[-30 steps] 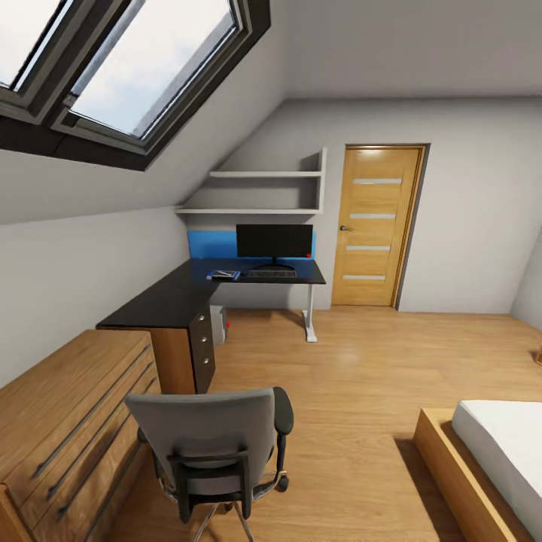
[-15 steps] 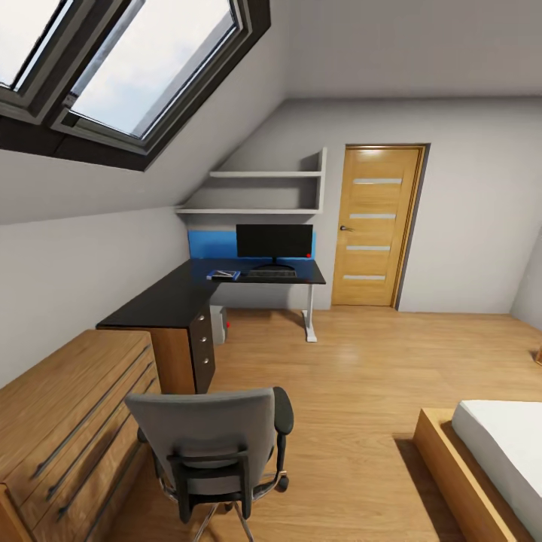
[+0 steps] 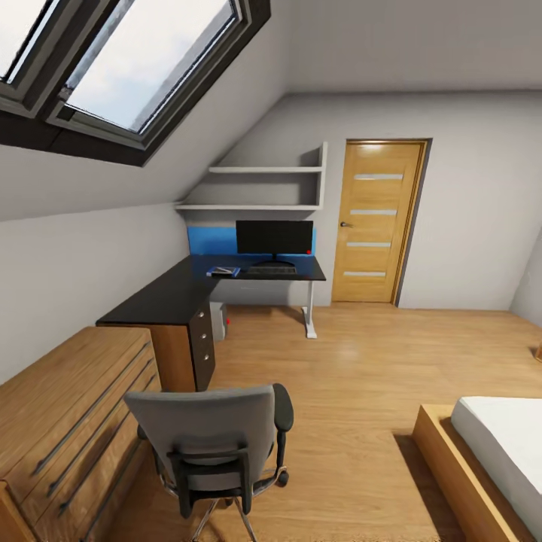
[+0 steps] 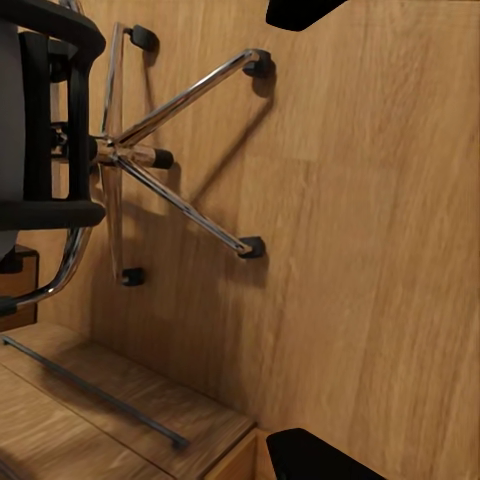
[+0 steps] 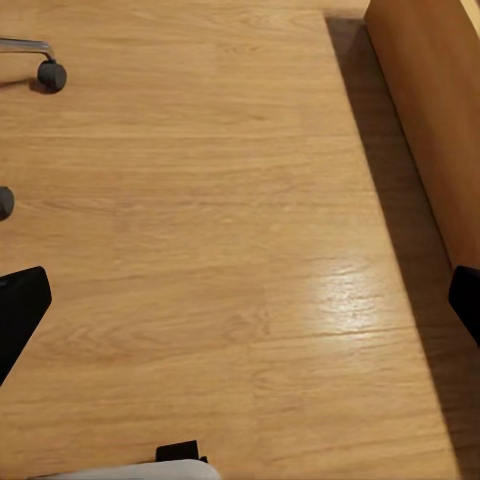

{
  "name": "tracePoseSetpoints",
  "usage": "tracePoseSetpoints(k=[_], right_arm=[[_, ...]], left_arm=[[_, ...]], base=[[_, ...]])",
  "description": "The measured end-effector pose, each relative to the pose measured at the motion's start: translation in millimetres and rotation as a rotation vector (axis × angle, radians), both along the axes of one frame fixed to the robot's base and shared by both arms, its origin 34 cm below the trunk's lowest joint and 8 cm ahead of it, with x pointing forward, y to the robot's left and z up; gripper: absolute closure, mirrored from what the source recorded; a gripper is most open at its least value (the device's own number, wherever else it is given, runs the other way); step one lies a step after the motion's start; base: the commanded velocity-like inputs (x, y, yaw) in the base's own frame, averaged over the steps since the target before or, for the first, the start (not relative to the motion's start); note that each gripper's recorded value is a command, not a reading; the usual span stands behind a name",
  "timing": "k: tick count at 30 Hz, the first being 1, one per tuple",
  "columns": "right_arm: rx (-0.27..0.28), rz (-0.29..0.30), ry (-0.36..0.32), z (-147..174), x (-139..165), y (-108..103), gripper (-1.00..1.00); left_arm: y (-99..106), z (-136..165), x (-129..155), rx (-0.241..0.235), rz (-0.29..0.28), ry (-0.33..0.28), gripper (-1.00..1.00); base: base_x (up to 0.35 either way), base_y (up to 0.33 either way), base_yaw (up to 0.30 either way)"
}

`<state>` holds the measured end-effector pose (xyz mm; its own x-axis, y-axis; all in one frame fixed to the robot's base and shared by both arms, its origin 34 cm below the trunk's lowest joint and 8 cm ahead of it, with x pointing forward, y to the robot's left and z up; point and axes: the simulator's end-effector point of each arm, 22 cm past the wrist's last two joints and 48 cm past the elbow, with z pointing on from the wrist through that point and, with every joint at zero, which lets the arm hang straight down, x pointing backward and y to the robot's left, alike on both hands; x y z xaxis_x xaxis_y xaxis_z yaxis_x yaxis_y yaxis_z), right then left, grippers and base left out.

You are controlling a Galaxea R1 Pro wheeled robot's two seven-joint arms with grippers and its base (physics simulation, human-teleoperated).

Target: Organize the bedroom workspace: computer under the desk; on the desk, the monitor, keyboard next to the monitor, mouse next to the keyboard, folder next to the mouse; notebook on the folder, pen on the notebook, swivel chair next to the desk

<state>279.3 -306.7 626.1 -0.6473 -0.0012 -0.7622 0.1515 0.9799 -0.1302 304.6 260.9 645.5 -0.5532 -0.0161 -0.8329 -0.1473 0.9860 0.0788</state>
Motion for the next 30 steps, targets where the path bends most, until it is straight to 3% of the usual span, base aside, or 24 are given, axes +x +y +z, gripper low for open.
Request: tracePoseSetpoints(k=[10, 23, 30], right_arm=[[0.000, 0.000, 0.016, -2.3, -4.8, 0.0, -1.00], [0.000, 0.000, 0.037, -5.1, -11.1, 0.1, -1.00], [0.000, 0.000, 0.047, -6.5, -14.5, 0.0, -1.00]], left_arm=[[0.3, -2.6, -4.5, 0.001, 0.000, 0.015, -1.00], [0.4, -5.8, -10.4, 0.001, 0.000, 0.035, -1.00], [-0.3, -7.7, -13.5, -0.001, -0.002, 0.047, -1.00]], base=[[0.000, 0.042, 0.000], [0.000, 0.292, 0.000], [0.000, 0.101, -0.011]])
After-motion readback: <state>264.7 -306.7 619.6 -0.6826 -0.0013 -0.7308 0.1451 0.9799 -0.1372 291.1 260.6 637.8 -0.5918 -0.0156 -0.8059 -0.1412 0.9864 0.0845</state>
